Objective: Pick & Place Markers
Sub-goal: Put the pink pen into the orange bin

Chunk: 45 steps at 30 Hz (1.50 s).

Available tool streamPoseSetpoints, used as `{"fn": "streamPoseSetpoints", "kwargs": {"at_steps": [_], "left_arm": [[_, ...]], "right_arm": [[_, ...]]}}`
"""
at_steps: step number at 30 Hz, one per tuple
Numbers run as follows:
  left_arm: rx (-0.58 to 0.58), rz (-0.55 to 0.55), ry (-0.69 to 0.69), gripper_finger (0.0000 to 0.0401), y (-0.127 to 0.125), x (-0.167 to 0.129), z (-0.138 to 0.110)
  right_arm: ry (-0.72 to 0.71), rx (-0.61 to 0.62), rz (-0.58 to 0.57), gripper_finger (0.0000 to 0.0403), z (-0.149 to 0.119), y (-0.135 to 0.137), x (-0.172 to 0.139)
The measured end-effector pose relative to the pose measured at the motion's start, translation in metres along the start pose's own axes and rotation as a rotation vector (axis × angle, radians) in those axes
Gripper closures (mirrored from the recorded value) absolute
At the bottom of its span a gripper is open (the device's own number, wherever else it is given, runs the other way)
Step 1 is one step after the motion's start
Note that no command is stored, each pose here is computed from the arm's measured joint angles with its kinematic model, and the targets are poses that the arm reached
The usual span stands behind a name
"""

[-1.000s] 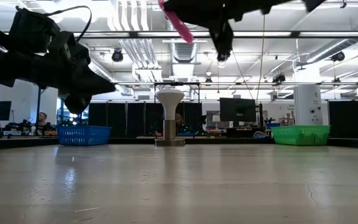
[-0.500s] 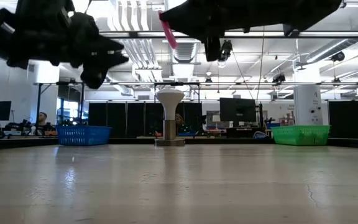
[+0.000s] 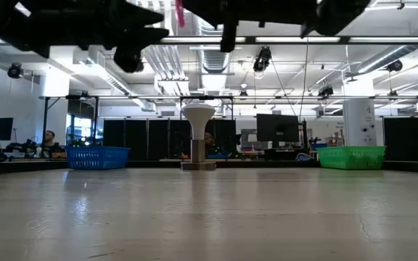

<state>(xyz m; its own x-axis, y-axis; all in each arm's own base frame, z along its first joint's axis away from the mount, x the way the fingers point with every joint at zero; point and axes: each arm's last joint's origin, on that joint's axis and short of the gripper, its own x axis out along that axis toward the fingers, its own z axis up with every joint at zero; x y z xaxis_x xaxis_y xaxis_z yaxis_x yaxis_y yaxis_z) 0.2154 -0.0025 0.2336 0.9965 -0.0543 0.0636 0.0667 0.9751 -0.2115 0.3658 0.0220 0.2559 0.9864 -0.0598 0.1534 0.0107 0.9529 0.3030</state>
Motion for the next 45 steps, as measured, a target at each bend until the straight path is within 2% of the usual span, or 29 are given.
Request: {"fn": "streamPoseSetpoints", "kwargs": {"at_steps": [5,13,16,22,25,31,34,38,45], "left_arm": [[0.049,-0.007,-0.036,0.0259,-0.002,0.009,0.013],[0.06,-0.029,-0.036,0.0262,-0.004,0.011,0.015],[0.06,-0.022,-0.037,0.0282,-0.004,0.011,0.015],[0.048,0.003,-0.039,0.0363,-0.003,0.011,0.015],[0.034,0.043,-0.02,0.0364,-0.002,0.01,0.014],[-0.008,0.159,0.114,0.0364,-0.002,0.01,0.023],[-0.057,0.196,0.218,0.0364,-0.005,0.011,0.029],[-0.141,0.21,0.356,0.0364,-0.018,0.012,0.037],[-0.296,0.256,0.567,0.0364,-0.056,0.001,0.038]], "right_arm": [[0.006,-0.023,0.0,0.0367,-0.004,-0.001,0.019],[0.001,-0.044,0.01,0.0367,-0.002,-0.001,0.029],[0.002,-0.044,0.013,0.0367,-0.002,-0.001,0.029],[0.004,-0.065,0.013,0.0354,-0.003,-0.001,0.029],[0.051,-0.071,-0.001,0.0327,-0.002,-0.002,0.026],[0.23,-0.094,-0.043,0.027,0.026,0.005,0.002],[0.293,-0.121,-0.046,0.026,0.033,0.01,-0.017],[0.331,-0.171,-0.041,0.0277,0.027,0.014,-0.044],[0.332,-0.17,-0.08,0.0342,0.0,0.01,-0.086]]}}
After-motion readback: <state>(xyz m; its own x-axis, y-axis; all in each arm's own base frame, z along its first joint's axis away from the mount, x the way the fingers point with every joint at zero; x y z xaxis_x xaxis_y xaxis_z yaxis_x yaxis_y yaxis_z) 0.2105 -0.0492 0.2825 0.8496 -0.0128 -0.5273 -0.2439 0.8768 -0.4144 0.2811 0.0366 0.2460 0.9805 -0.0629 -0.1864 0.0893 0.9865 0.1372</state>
